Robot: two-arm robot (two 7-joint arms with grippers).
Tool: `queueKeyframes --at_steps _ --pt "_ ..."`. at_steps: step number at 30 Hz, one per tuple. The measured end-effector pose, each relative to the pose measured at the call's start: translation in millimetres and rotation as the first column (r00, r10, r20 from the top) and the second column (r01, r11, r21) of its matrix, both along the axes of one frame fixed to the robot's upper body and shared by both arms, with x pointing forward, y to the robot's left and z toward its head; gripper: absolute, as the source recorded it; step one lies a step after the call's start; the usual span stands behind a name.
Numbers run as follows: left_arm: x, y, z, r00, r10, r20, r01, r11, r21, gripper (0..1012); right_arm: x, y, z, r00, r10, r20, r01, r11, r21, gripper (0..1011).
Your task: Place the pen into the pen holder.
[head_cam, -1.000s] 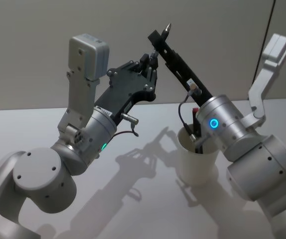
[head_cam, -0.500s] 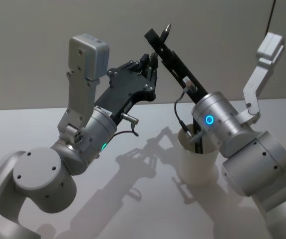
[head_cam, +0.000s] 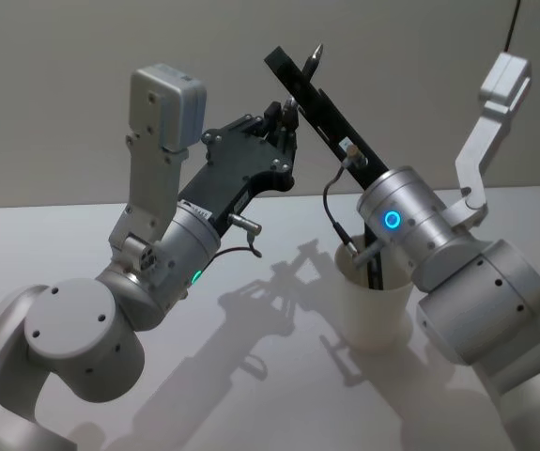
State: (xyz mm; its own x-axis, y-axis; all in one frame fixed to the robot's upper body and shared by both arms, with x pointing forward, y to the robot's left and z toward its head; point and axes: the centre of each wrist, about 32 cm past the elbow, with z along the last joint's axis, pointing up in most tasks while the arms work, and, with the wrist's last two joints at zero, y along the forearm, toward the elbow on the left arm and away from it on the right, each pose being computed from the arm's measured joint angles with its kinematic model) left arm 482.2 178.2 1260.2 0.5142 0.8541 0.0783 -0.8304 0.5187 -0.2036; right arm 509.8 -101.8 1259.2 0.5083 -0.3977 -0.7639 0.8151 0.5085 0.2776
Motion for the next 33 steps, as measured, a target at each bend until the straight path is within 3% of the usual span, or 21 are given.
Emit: queueKeyframes --at_steps 33 --pt "0.0 0.0 0.0 1.0000 0.000 0.000 0.000 1.0000 0.000 141 2.9 0.1 2.4 1.000 0.007 -0.020 -0.007 1.000 -0.013 1001"
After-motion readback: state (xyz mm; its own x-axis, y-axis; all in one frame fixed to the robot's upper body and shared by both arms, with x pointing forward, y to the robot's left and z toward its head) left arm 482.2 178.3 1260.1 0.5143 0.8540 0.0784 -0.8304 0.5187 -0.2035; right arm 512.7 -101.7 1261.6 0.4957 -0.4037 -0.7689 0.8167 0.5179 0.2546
